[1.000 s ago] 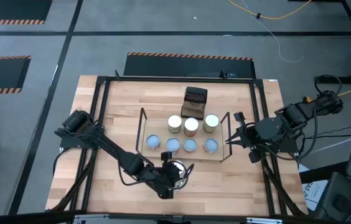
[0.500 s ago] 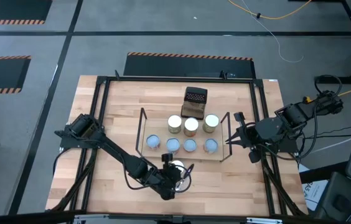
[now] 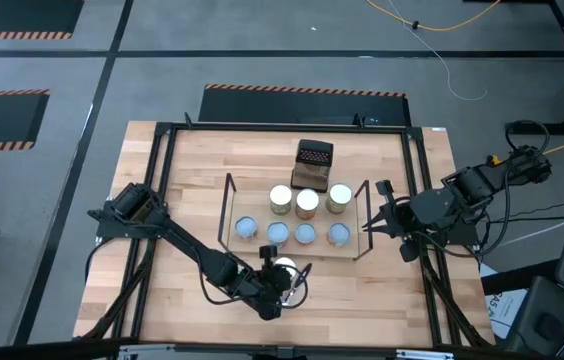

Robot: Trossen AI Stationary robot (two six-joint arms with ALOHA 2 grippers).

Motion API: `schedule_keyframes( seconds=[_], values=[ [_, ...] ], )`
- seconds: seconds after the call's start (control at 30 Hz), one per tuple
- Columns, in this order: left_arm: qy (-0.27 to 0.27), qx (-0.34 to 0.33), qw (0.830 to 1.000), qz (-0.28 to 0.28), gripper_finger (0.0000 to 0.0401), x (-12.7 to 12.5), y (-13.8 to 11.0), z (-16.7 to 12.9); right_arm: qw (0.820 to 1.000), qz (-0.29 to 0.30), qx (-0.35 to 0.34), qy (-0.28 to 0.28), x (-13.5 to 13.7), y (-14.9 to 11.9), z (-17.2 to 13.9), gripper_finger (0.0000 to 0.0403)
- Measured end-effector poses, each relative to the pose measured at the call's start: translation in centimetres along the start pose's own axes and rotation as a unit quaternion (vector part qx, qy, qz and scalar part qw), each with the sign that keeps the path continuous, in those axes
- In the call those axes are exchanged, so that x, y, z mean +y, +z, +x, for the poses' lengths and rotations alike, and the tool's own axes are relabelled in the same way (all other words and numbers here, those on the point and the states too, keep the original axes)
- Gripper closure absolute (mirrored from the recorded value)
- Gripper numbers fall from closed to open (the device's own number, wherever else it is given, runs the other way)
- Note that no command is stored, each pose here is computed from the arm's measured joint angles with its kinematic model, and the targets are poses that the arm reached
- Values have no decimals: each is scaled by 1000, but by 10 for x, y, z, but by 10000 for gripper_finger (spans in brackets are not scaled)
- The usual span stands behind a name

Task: Pick and place cans onto a shelf
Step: Put the canned tomatoes on the shelf

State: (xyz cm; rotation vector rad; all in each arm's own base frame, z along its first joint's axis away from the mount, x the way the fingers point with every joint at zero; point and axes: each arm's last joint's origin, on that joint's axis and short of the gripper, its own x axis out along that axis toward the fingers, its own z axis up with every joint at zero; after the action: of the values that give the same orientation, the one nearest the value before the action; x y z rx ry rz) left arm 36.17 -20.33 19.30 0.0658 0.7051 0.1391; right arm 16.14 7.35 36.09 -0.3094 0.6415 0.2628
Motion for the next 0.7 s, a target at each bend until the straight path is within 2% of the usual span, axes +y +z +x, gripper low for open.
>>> schedule_keyframes(
  seconds=[0.2, 0.43, 0.7],
  values=[
    [-4, 2, 1000, 0, 394, -1, -1, -1, 1000, 0, 0, 0, 0, 0, 0, 369],
    [-10, 0, 1000, -12, 397, 0, 2, -6, 1000, 0, 0, 0, 0, 0, 0, 369],
    [-28, -32, 999, -33, 399, 9, 21, -32, 1000, 0, 0, 0, 0, 0, 0, 369]
  ],
)
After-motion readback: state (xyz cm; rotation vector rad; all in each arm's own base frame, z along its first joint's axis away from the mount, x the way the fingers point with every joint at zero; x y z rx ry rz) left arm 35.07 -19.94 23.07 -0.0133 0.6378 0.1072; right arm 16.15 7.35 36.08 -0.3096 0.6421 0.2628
